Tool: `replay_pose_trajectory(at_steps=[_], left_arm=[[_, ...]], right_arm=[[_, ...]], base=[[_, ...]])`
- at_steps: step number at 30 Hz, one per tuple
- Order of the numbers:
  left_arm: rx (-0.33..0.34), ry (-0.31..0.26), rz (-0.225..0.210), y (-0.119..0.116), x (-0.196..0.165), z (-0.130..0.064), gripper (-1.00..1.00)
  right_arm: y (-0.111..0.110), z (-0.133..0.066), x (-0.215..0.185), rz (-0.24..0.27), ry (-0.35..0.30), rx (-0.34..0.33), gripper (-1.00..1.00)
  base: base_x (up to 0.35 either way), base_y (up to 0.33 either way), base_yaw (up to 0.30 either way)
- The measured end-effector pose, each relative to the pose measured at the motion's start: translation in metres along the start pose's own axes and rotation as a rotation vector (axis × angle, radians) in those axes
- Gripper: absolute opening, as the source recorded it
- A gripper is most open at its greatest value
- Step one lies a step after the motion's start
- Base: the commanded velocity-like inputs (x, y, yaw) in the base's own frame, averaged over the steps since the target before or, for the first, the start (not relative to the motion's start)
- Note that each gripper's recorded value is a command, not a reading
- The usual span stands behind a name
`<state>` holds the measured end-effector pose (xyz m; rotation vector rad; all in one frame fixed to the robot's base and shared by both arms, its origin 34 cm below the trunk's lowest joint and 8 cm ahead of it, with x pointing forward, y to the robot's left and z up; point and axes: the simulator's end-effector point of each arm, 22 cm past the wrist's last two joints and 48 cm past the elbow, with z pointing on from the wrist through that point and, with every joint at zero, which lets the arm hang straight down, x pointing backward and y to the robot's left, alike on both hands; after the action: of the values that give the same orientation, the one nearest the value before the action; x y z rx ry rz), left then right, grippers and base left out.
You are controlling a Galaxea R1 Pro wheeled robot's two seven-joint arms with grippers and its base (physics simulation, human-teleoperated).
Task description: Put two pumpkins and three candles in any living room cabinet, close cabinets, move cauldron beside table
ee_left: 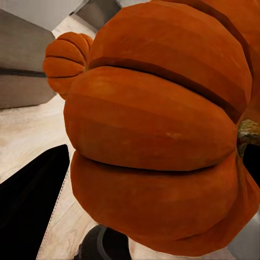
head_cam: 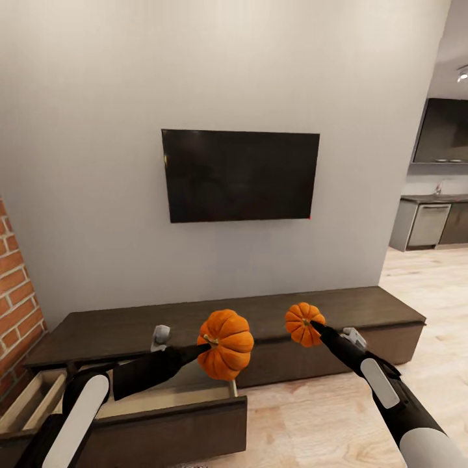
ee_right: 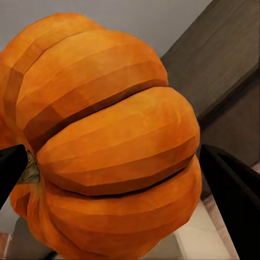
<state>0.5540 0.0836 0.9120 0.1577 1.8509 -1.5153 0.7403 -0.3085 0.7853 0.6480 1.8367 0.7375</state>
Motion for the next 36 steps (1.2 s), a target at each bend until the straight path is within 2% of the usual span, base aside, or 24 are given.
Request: replay_pose_trajectory(at_steps=[26,36], left_arm=[[-0.020,-0.024,0.002,0.0067,-0.0082,-0.0069,-1.00],[-0.021,-0.025,0.003,0.0066,-0.0087,-0.0074,-1.00]], right_arm=[[0.0006,0.0003,0.0010,-0.002,0.001,-0.002,-1.00],[0.0005,0.0003,0.0023,-0.009,0.003,0.000,-1.00]], base=[[0.000,0.267,0.276],[0.143,0.254,0.037]])
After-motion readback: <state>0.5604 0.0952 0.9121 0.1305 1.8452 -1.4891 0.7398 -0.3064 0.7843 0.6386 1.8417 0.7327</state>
